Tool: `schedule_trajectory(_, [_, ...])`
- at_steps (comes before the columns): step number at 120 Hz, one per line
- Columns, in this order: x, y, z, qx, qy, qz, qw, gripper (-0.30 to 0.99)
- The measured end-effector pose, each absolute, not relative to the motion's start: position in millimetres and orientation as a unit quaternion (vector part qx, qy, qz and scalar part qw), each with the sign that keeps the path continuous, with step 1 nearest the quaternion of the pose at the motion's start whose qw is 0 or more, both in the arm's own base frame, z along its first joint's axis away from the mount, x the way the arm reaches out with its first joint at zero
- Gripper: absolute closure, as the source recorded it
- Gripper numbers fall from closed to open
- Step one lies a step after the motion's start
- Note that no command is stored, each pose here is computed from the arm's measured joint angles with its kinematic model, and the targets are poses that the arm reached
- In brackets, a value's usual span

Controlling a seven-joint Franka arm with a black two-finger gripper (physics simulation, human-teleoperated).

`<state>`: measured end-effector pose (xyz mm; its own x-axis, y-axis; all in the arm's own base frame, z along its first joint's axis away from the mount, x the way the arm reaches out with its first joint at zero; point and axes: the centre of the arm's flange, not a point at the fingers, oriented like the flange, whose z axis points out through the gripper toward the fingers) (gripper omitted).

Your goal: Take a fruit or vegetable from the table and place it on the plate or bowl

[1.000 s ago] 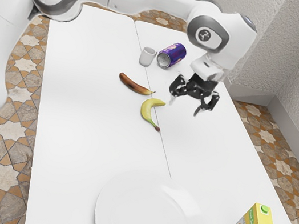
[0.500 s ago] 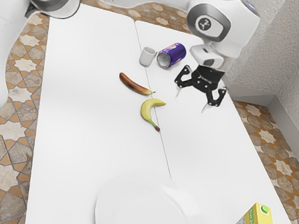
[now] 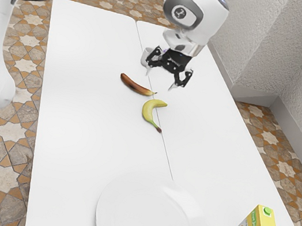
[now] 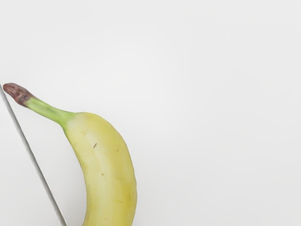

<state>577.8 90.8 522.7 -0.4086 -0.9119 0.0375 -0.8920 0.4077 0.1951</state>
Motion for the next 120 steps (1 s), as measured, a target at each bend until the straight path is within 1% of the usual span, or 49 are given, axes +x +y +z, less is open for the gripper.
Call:
schedule_trajectory(23, [574.4,80.1,482.0,0.526,-0.843,-0.072,0.083,0.00])
schedule_trajectory(33, [575.5,76.0,475.4,0.515,-0.851,-0.071,0.082,0.00])
schedule_trajectory(72, [584.2,75.1,488.9,0.473,-0.878,-0.046,0.067,0.00])
schedule_trajectory(84, [587.7,62.5,493.0,0.450,-0.890,-0.055,0.052,0.00])
schedule_trajectory(98, [590.0,60.2,491.2,0.436,-0.897,-0.060,0.046,0.00])
schedule_trajectory(107, [594.1,65.6,487.3,0.436,-0.898,-0.045,0.043,0.00])
schedule_trajectory(120, [602.0,57.3,489.6,0.427,-0.904,-0.016,0.027,0.00])
